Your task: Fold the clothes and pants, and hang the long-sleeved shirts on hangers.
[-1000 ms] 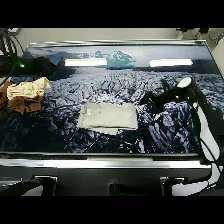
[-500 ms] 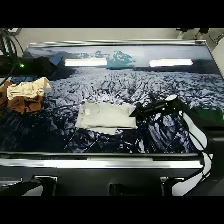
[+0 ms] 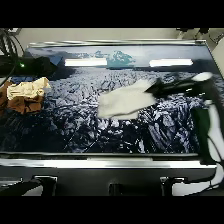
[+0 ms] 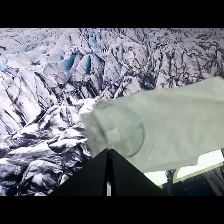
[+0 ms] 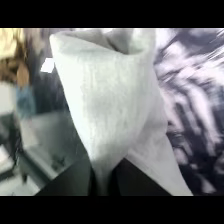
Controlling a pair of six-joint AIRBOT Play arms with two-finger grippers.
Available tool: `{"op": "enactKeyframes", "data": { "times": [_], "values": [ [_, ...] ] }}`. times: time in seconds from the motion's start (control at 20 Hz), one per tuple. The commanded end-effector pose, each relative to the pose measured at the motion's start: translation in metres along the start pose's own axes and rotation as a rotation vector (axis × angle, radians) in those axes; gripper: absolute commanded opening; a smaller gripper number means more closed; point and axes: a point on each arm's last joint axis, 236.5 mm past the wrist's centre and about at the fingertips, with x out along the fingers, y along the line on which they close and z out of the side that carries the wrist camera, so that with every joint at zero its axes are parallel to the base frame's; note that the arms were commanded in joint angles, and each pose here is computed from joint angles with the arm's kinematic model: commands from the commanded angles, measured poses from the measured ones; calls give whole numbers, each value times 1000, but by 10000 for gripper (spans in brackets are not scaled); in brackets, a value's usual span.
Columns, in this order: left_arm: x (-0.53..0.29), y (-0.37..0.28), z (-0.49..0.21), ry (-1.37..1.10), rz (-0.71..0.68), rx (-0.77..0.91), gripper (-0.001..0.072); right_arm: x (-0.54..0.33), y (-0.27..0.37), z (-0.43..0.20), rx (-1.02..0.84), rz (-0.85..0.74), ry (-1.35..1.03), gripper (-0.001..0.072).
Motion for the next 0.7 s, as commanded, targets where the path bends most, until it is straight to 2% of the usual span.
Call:
{"op": "enactKeyframes", "data": {
  "times": [0.0,0.35,0.65],
  "values": [
    [0,0,0,-2,1,8,21,-126,-26,27,74,-166,-203,46],
    [0,0,0,-1,1,15,22,-320,-93,9,345,-264,-593,47],
    [0,0,0,-1,1,14,22,-403,-132,-11,565,-242,-838,46]
  ]
}}
